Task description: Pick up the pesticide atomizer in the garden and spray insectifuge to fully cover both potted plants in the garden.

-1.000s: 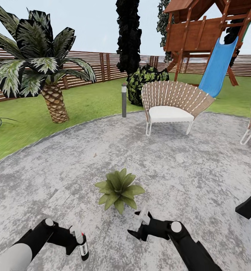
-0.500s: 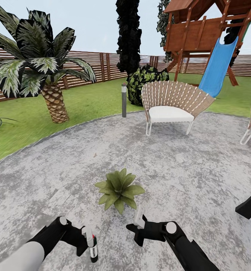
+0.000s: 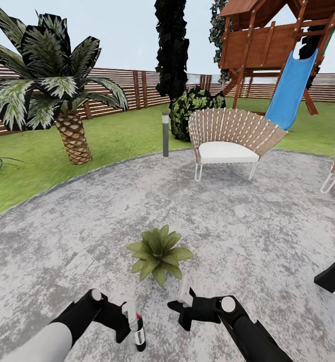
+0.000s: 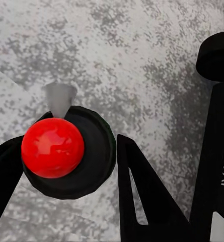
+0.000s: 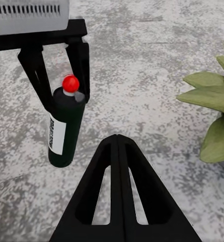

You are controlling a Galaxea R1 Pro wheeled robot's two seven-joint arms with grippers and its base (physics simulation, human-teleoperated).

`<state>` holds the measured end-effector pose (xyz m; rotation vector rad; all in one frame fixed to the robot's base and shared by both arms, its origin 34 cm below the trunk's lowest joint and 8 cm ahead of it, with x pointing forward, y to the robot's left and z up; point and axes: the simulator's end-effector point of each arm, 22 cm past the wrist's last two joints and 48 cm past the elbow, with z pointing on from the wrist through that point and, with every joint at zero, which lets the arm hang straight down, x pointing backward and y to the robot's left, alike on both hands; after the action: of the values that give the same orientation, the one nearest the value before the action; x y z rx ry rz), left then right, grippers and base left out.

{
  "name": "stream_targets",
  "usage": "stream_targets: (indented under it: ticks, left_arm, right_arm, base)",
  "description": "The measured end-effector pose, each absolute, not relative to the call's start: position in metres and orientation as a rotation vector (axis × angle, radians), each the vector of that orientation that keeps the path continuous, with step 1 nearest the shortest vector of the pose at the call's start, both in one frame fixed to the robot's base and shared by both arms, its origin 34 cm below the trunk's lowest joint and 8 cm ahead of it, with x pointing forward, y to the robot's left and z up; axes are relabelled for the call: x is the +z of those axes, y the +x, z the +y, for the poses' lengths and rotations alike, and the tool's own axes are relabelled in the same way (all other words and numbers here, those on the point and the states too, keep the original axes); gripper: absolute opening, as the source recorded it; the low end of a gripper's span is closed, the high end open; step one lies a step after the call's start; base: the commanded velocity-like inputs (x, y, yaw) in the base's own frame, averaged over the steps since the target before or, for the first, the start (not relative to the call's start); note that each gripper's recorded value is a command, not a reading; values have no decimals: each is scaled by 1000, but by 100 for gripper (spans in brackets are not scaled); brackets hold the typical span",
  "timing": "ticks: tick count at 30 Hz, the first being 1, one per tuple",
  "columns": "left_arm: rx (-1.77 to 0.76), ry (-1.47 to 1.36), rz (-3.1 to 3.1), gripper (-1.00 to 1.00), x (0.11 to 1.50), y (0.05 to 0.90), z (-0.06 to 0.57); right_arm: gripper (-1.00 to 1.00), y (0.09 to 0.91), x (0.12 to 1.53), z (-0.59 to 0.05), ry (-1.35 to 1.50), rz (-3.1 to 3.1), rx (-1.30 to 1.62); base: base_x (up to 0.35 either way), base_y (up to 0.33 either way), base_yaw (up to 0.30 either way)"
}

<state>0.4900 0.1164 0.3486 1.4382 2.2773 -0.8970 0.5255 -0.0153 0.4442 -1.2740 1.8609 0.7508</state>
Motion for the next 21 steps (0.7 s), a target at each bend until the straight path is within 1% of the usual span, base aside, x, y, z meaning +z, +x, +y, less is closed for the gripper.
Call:
stream_targets:
  ticks: [21]
  left_arm:
    - [-1014, 1471, 2159, -100, 366, 482, 65]
  right_arm:
    - [-100, 522, 444, -14, -1285, 1859, 766]
  base:
    - [0, 0, 0]
